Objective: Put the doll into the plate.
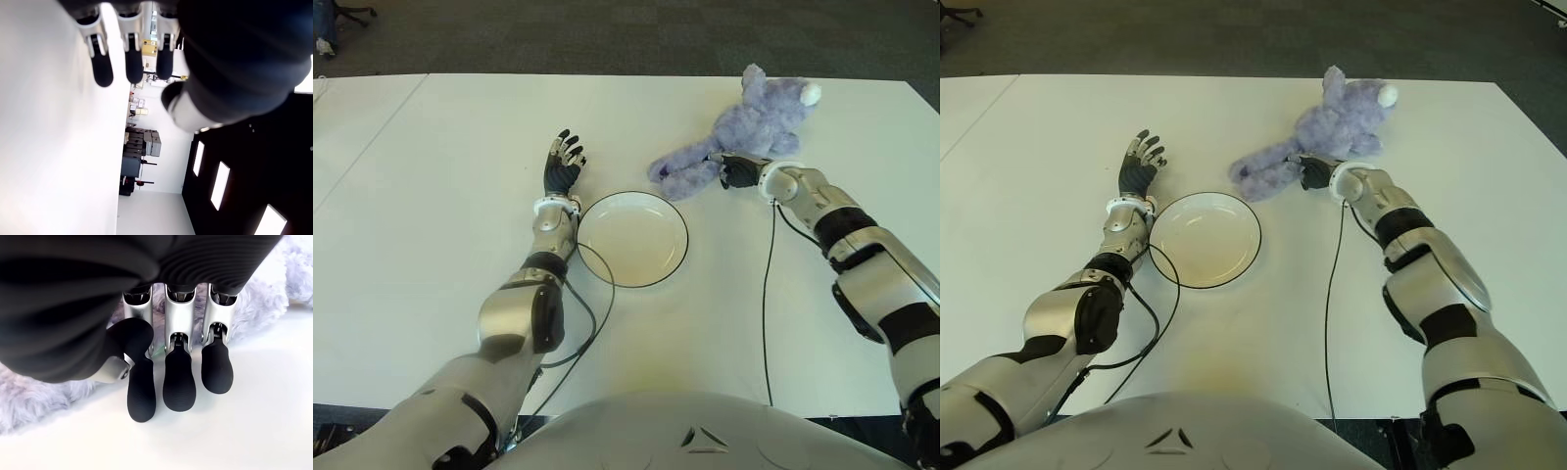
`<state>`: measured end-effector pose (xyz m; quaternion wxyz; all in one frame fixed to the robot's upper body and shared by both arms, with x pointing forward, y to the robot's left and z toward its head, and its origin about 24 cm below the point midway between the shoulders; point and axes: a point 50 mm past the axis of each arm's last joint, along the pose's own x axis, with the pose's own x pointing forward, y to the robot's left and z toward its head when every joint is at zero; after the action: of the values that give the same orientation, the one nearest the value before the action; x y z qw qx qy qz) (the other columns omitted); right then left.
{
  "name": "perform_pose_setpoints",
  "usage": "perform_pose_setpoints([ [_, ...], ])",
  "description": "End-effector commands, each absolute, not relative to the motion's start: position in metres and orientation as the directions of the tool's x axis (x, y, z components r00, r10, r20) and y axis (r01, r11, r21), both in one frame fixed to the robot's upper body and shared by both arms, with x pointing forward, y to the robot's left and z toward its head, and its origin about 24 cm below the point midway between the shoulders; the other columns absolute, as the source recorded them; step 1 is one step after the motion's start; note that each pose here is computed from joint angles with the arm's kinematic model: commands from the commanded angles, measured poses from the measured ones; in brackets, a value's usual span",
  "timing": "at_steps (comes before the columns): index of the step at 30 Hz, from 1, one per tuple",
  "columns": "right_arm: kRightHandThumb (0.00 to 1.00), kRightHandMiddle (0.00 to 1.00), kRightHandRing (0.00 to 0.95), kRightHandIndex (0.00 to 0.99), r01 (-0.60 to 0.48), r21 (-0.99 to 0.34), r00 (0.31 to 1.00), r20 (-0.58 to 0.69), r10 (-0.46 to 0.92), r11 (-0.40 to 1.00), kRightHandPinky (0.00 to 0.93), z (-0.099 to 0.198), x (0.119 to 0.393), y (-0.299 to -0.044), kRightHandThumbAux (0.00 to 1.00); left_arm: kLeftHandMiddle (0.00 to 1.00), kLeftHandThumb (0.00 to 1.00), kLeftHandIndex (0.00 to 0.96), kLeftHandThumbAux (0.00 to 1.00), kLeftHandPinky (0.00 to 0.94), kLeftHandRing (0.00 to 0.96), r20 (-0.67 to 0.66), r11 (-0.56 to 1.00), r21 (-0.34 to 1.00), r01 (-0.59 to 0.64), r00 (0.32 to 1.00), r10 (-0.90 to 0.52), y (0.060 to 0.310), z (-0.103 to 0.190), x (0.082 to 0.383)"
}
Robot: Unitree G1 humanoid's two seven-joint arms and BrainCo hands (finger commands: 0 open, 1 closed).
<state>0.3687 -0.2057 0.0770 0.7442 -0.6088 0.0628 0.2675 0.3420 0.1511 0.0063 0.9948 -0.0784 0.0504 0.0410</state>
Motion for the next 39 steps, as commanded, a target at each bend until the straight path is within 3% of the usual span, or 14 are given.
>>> perform_pose_setpoints([
  [1,0.957,0.488,0.681,0.041,-0.668,-0.729,0.496,-0.586,0.641,-0.151,0.724,0.077,0.304,-0.217,0.639,0.156,0.656,0.129,0.853,0.2,0.156,-0.428,0.969,-0.198,-0.146,0.902,0.048,0.135,-0.065,0.287],
  [4,0.956,0.483,0.636,0.045,-0.663,-0.736,0.499,-0.571,0.652,-0.137,0.663,0.085,0.297,-0.22,0.639,0.157,0.632,0.127,0.849,0.205,0.155,-0.432,0.969,-0.199,-0.143,0.901,0.044,0.135,-0.066,0.287],
  [17,0.949,0.479,0.571,0.061,-0.607,-0.794,0.52,-0.431,0.737,-0.036,0.629,0.125,0.274,-0.218,0.641,0.155,0.631,0.115,0.858,0.216,0.157,-0.452,0.974,-0.177,-0.138,0.891,0.044,0.14,-0.067,0.288],
  [20,0.947,0.48,0.551,0.075,-0.596,-0.803,0.532,-0.393,0.75,0.002,0.567,0.129,0.269,-0.219,0.643,0.153,0.614,0.112,0.846,0.232,0.161,-0.452,0.975,-0.176,-0.138,0.891,0.044,0.141,-0.067,0.288],
  [32,0.944,0.479,0.536,0.116,-0.59,-0.804,0.531,-0.323,0.784,0.069,0.552,0.144,0.26,-0.219,0.648,0.155,0.571,0.118,0.842,0.231,0.169,-0.436,0.977,-0.171,-0.125,0.899,0.039,0.142,-0.066,0.287],
  [39,0.946,0.479,0.52,0.12,-0.583,-0.808,0.544,-0.308,0.78,0.087,0.519,0.146,0.256,-0.221,0.646,0.157,0.613,0.117,0.864,0.209,0.156,-0.442,0.978,-0.168,-0.126,0.896,0.04,0.143,-0.067,0.287],
])
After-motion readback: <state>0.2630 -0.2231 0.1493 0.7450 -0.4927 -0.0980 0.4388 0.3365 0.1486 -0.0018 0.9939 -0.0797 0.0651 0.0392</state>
